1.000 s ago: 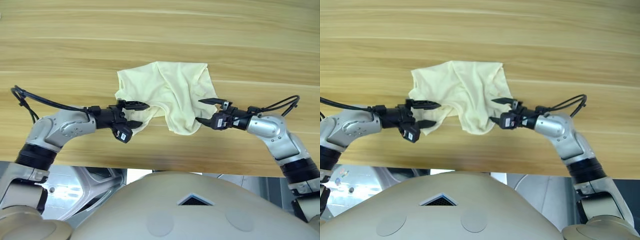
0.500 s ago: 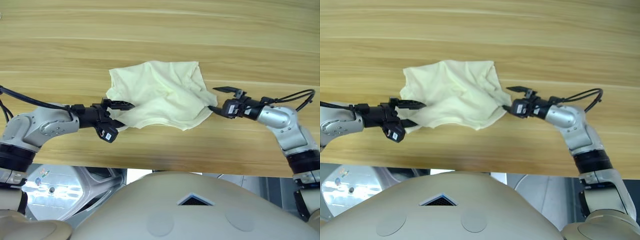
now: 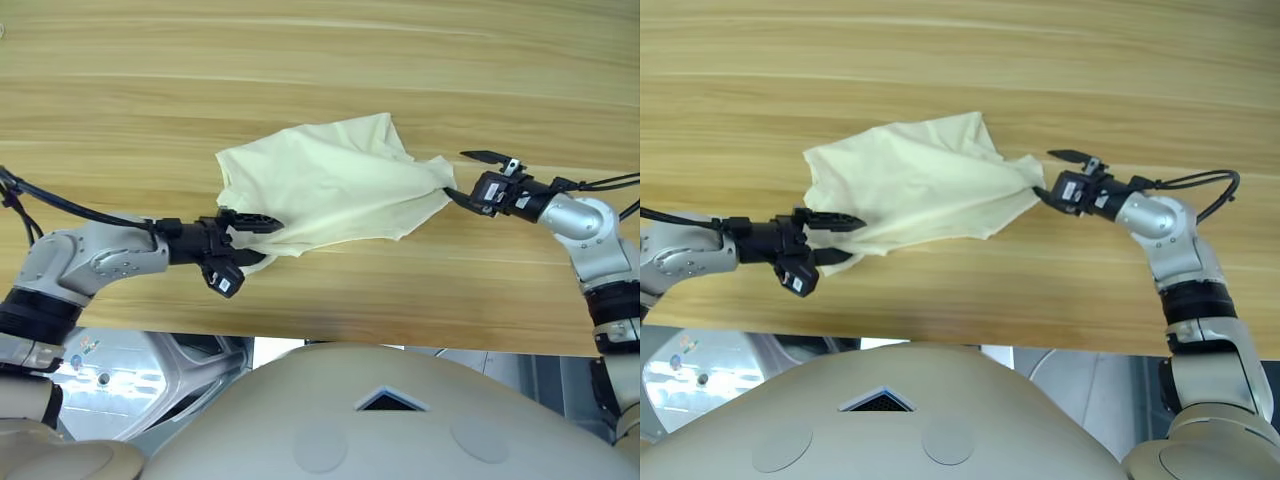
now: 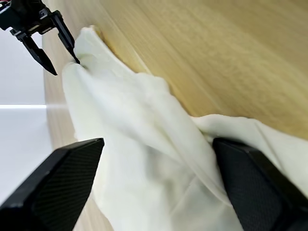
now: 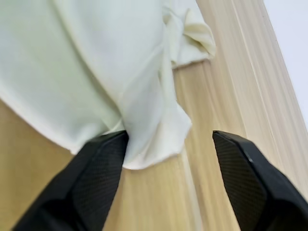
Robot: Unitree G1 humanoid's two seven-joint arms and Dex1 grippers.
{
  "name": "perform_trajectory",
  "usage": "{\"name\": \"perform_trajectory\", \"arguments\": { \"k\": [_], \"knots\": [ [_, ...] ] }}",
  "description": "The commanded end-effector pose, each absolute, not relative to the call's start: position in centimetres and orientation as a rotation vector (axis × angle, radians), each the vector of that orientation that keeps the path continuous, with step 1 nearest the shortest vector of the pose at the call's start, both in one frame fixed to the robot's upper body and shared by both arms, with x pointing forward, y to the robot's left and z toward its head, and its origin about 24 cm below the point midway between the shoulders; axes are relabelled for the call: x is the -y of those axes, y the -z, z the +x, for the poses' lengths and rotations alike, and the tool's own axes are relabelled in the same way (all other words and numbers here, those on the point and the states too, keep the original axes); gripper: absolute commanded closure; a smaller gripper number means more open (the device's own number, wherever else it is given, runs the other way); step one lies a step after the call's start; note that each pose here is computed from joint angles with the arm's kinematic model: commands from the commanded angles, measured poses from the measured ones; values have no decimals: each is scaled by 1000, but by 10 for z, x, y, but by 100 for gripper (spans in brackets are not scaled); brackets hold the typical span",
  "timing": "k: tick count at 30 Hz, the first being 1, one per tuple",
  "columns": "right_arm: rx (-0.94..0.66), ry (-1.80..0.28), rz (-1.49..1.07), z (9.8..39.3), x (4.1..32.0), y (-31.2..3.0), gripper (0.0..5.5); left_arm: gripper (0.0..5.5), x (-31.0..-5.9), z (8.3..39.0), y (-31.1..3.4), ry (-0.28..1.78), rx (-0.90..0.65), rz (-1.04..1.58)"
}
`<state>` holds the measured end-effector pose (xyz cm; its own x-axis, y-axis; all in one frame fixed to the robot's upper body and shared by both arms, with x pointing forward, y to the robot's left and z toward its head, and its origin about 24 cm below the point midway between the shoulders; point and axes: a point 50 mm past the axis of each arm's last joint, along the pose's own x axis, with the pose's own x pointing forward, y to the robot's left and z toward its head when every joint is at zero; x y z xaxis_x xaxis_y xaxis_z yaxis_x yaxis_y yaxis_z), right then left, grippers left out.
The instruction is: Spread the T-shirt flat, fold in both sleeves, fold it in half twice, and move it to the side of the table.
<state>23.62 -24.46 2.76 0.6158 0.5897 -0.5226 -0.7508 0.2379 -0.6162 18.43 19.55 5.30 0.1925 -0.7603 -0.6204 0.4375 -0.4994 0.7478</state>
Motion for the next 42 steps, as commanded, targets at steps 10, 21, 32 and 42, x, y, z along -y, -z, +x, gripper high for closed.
{"name": "perform_trajectory", "arguments": {
  "k": [10,21,32,42],
  "knots": [
    [-99,-1141,-888,196,207,-40,226,128,-197,205,-61,1329,389,1516],
    [-70,-1086,-878,196,215,-55,226,128,-214,191,-83,1314,329,1388],
    [57,-1265,-821,169,191,-75,226,128,-201,153,-72,1473,243,1066],
    [0,-1395,-853,157,171,-64,226,128,-192,177,-45,1392,193,1238]
  ]
}}
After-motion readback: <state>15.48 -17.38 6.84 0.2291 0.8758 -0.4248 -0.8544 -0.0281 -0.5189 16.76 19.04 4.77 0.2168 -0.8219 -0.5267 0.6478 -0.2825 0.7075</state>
